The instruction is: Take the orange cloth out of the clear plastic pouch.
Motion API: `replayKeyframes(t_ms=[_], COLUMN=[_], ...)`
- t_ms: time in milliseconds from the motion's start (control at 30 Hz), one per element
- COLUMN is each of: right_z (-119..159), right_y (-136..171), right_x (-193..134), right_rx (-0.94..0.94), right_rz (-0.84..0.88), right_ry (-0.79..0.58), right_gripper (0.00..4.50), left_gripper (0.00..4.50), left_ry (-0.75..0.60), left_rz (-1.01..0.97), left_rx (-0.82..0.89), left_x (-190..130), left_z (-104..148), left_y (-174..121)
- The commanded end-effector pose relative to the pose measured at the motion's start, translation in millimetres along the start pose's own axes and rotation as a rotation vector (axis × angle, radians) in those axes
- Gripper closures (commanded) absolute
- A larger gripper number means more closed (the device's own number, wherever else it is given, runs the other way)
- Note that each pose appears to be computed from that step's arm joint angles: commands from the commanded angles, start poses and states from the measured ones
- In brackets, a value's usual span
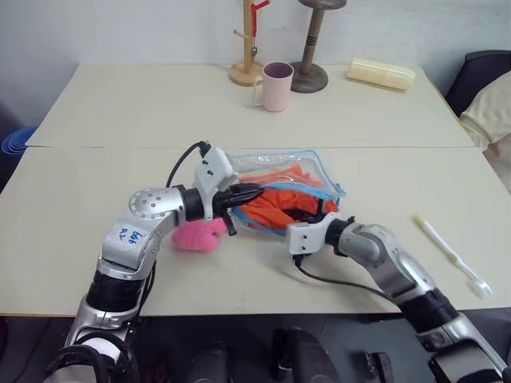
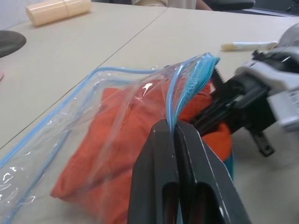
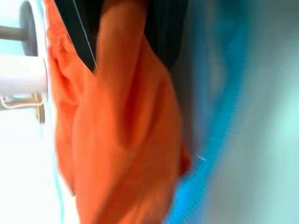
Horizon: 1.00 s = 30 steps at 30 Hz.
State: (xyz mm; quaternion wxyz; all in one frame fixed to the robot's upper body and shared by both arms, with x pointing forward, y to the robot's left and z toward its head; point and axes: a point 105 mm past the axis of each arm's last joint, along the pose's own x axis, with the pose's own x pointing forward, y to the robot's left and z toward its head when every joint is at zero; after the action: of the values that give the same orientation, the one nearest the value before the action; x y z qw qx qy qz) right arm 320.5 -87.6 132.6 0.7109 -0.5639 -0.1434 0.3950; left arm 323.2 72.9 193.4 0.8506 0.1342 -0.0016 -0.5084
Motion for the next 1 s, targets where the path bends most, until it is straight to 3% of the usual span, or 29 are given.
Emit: replayKeyframes(t_ms=[33,167,267,533,633,833,1000], right_z=[20,38,34,14,15,34,42], right_y=[-18,14,23,32,29,13,23], right_x=[-23,-48,-54,-23,-12,-19,-63], right_rx=[-0.009,-0.003,0.043,0.008,-0.053,-0.194,-0.254], right_rz=[-0.045,0.120,0.152,0.194,0.209,0.166,0.263], right_ry=[-0.068,-0.158,-0.133,-0.072,-0.084,-0.179,-0.243], right_gripper=[4.48,4.48,4.48,4.48,4.48,4.48,4.48], left_gripper=[4.50,4.50,4.50,4.50,4.50,4.50,4.50], left_ry=[-0.007,-0.024,-0.064,-0.158,-0.169,-0.061,0.029], left_rz=[0.025,0.064,0.071,-0.196,-0.215,-0.048,0.128], left_rx=[0.030,0.009,-0.021,-0.054,-0.068,-0.071,-0.069], left_x=[-1,1,4,13,14,24,23], left_z=[0,3,11,40,46,26,0], left_y=[4,13,17,-31,-33,-3,33])
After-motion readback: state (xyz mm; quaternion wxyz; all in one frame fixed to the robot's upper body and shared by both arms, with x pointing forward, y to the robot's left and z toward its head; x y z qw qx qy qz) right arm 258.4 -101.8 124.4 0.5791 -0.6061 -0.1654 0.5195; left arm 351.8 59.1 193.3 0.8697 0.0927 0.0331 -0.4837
